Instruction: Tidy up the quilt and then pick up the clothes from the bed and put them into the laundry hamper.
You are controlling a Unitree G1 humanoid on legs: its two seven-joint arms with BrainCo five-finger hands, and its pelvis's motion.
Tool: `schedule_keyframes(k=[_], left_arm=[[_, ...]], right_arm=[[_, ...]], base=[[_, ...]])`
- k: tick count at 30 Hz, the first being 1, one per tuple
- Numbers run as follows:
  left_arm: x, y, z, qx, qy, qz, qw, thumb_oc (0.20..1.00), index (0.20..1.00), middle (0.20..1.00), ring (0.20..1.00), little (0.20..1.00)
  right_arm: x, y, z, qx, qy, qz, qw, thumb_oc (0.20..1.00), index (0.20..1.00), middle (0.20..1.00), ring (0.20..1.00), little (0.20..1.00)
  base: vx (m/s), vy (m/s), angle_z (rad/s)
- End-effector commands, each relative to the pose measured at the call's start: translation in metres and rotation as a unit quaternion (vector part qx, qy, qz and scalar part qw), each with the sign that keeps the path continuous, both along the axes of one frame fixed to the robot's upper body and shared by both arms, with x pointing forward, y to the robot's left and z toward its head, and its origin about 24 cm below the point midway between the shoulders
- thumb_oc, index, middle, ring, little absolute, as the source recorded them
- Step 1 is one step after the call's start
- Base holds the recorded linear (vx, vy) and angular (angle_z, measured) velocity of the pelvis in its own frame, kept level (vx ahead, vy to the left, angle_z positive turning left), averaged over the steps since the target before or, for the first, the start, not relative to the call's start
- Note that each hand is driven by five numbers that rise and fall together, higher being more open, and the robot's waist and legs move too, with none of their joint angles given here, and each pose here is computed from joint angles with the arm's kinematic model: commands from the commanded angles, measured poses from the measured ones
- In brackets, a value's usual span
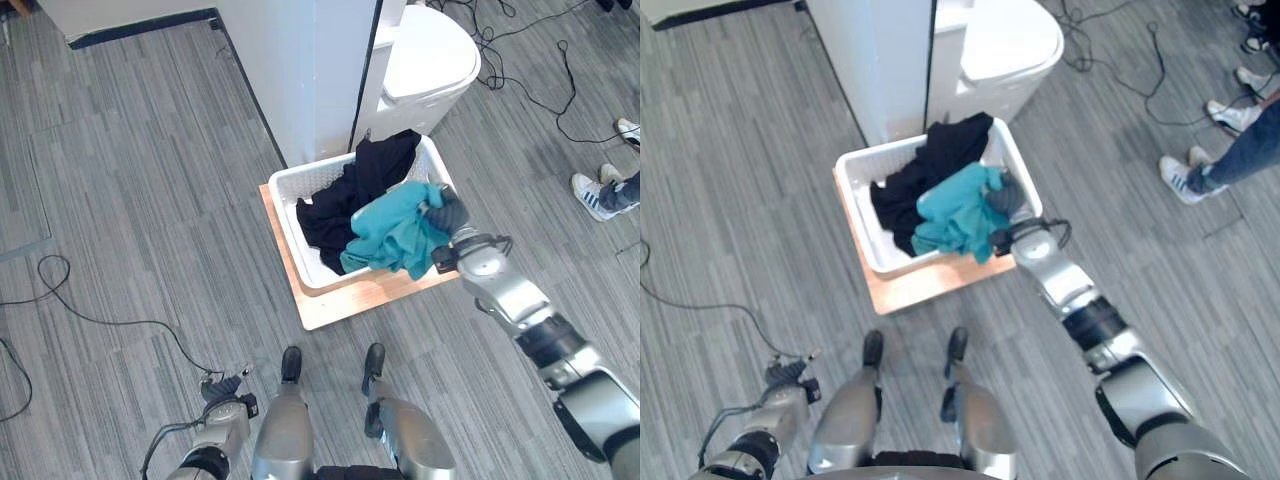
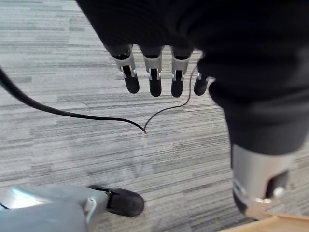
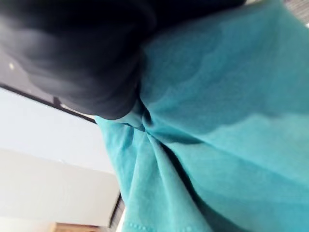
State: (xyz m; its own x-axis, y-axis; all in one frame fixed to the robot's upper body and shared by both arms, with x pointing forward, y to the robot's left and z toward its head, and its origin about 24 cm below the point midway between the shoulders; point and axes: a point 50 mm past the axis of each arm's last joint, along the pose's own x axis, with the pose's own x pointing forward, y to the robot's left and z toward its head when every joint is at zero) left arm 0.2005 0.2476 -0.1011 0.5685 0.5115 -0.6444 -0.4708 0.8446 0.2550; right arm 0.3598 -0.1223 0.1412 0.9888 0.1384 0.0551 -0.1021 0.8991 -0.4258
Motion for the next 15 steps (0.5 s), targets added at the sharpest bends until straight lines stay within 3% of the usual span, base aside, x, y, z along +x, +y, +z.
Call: schedule_keyframes(k=[1,3,4,5,15], left_arm=[[0.009,-0.009,0.002,0.003,-0.005,-0.015,1.000,1.000,1.000,1.000,1.000,1.000],[0.016,-0.013,0.005,0.005,-0.003,-0.024,1.000,1.000,1.000,1.000,1.000,1.000],[0.016,-0.013,0.006,0.005,-0.003,-0.025,1.000,1.000,1.000,1.000,1.000,1.000],[0.017,-0.015,0.006,0.006,0.000,-0.029,1.000,1.000,1.000,1.000,1.000,1.000],[0.005,-0.014,-0.002,0.003,0.039,-0.037,0.999,1.000,1.000,1.000,1.000,1.000]], right_arm=[[0.004,0.019,0.060,-0.043,-0.099,0.038,0.993,0.200,0.200,0.200,0.200,0.200],[0.012,0.031,0.053,-0.102,-0.062,0.047,0.992,0.222,0.222,0.222,0.222,0.222],[0.013,0.032,0.053,-0.104,-0.061,0.047,0.992,0.376,0.376,0.376,0.376,0.376],[0.015,0.033,0.051,-0.111,-0.050,0.043,0.992,1.000,1.000,1.000,1.000,1.000],[0.024,0.004,0.071,-0.079,-0.084,-0.030,0.993,1.000,1.000,1.000,1.000,1.000]], base=[[0.00,0.000,0.00],[0.00,-0.040,0.03],[-0.01,-0.041,0.10],[0.01,-0.033,0.16],[0.02,-0.026,0.09]])
